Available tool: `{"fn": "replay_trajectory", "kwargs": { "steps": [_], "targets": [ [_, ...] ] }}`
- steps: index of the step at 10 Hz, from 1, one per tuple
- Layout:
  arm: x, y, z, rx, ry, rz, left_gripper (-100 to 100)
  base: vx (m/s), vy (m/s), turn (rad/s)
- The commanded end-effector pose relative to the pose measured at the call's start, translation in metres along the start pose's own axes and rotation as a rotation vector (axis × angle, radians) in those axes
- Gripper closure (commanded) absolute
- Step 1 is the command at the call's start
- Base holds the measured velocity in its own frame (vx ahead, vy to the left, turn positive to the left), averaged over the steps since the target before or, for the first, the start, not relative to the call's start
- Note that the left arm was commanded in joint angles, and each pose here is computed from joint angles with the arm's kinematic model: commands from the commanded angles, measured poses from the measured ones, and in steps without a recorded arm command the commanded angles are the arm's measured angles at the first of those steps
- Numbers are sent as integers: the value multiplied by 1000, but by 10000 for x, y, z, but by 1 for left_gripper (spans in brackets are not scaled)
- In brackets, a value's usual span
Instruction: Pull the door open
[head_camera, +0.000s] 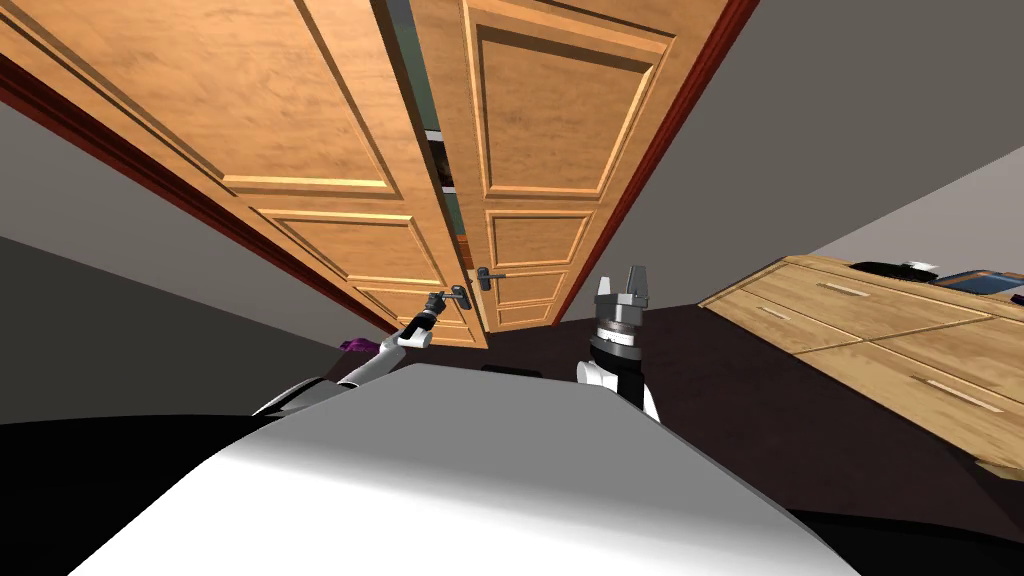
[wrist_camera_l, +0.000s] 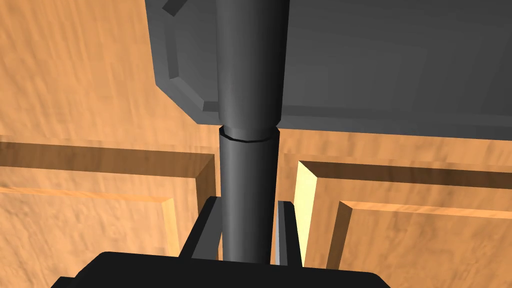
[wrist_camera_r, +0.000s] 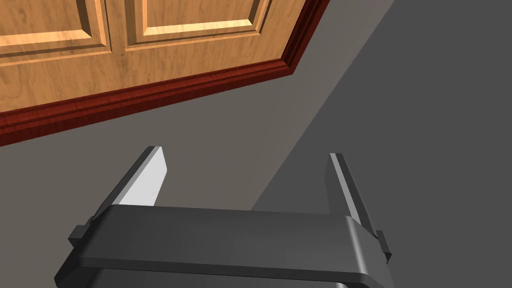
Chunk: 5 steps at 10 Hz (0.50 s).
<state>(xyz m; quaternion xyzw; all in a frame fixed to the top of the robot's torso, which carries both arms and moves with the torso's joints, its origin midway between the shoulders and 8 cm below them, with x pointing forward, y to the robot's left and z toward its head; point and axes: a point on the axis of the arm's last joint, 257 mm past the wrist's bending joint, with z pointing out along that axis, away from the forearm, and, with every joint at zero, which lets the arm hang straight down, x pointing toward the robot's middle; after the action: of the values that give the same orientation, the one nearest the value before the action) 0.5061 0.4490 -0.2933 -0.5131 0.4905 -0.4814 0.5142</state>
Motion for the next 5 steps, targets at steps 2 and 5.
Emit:
{"fn": "replay_trajectory", "kwargs": {
  "steps": [2,5],
  "targets": [
    [38,12,-68,0,25,0,100,-100,42,-61],
    [98,-3,-170,6,67,0,100,-180,75,-110]
  ]
}}
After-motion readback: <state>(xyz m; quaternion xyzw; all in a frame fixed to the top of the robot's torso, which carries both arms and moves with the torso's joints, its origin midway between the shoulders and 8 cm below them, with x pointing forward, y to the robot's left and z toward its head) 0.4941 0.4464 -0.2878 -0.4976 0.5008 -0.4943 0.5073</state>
